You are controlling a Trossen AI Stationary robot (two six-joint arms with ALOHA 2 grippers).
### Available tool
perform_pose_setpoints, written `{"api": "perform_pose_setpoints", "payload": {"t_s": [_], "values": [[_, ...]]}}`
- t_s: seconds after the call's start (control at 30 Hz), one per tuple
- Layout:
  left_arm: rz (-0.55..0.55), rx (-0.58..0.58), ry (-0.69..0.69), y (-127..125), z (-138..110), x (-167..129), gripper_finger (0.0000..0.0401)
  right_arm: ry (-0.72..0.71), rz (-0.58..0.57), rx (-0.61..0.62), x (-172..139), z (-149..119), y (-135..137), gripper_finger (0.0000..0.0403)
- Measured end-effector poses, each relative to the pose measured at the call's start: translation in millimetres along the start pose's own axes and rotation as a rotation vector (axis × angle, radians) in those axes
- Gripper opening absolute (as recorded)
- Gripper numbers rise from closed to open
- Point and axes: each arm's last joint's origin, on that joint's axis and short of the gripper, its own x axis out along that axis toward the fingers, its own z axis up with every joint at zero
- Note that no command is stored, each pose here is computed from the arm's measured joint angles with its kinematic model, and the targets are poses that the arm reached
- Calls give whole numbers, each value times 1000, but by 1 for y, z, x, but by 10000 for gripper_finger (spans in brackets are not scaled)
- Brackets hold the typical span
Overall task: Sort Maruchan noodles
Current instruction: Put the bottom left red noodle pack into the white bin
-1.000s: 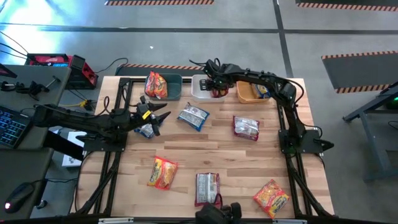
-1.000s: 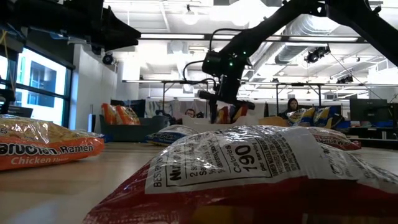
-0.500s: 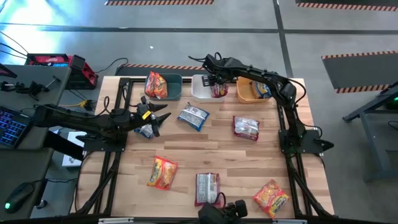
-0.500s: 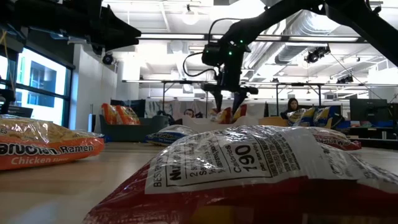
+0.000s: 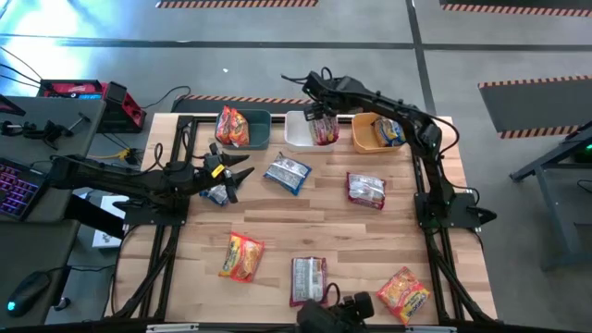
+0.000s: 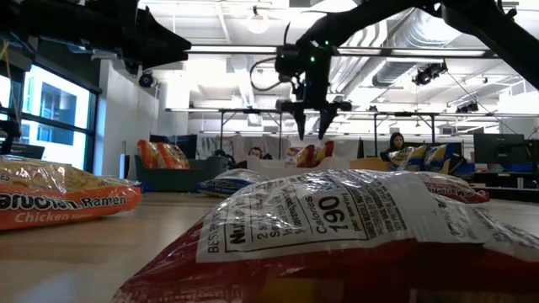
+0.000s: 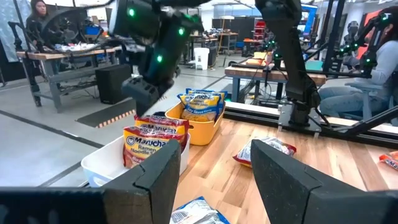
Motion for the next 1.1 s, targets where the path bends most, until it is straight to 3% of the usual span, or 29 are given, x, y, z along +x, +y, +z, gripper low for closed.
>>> {"api": "perform_pose_setpoints", "payload": {"t_s": [0.1, 0.23, 0.37, 0.47, 0.53, 0.7, 0.9, 1.1], "values": [[0, 3, 5, 0, -1, 0, 184, -22, 44, -55, -11, 6, 4, 220], [0, 9, 16, 0, -2, 0, 184, -30, 205, -204, -19, -2, 25, 194], [0, 11, 18, 0, -2, 0, 184, -37, 326, -337, -12, -16, 48, 114], [1, 10, 19, 0, -2, 0, 184, 17, 302, -385, 12, -26, 51, 34], [1, 12, 20, 0, -2, 0, 184, 41, 270, -404, 25, -29, 51, 10], [1, 15, 20, 0, -2, 0, 184, 46, 207, -411, 34, -31, 49, 29], [1, 15, 23, 0, -2, 0, 184, 84, 138, -409, 37, -30, 39, 3], [1, 14, 26, 0, -3, 0, 184, 73, 109, -432, 32, -29, 39, 3]]}}
